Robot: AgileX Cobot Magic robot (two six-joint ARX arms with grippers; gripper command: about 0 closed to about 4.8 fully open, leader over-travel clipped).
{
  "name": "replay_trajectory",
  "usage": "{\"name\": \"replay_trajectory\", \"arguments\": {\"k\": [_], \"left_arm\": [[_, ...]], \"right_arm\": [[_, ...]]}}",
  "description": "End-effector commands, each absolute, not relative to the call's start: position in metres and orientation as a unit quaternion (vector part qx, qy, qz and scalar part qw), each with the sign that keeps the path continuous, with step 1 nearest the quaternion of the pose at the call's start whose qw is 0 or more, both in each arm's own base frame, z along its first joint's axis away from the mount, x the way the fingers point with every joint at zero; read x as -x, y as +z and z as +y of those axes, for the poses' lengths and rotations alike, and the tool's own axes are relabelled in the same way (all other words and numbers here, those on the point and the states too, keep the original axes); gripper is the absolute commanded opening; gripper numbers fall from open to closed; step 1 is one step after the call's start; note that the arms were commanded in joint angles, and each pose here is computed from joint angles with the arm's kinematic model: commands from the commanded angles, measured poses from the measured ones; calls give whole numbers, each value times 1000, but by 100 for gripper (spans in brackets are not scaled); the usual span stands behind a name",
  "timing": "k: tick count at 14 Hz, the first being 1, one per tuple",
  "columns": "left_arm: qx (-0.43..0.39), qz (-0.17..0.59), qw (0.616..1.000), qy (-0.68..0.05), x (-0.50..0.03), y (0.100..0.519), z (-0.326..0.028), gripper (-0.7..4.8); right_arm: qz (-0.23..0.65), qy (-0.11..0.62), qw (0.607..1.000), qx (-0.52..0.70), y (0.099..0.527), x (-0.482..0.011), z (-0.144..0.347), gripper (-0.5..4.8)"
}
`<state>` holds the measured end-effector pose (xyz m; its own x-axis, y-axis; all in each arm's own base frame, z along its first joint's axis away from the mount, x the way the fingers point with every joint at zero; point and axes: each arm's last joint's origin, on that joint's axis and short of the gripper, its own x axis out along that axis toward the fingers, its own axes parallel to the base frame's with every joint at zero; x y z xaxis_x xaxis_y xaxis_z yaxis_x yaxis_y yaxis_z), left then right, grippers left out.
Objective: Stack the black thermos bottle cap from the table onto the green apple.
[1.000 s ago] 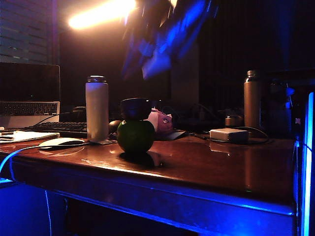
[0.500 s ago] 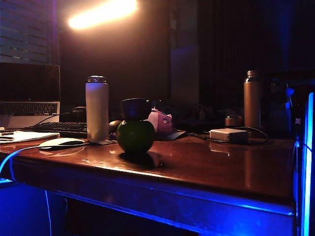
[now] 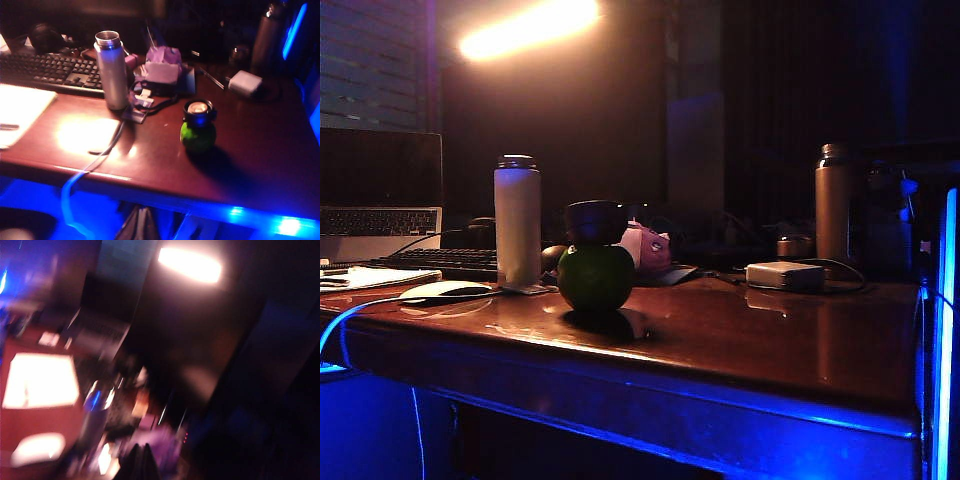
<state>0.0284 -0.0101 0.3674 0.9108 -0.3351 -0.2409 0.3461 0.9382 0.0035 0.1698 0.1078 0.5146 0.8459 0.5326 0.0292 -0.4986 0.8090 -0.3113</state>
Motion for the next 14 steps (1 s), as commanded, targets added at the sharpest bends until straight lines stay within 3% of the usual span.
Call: {"name": "replay_trajectory", "arguments": {"k": [1, 6, 10, 14], "left_arm": [[17, 101, 980, -169, -57, 319, -16, -3], [59, 116, 981, -141, -92, 258, -21, -3], [43, 142, 981, -123, -99, 231, -22, -3], [42, 143, 981, -122, -103, 215, -22, -3]], "right_arm": [[-19, 284, 946, 156, 505, -155, 99, -5], [-22, 314, 939, 137, 451, -146, 95, -5], [-46, 318, 941, 110, 379, -132, 87, -5], [-8, 320, 945, 73, 306, -106, 71, -5]]}}
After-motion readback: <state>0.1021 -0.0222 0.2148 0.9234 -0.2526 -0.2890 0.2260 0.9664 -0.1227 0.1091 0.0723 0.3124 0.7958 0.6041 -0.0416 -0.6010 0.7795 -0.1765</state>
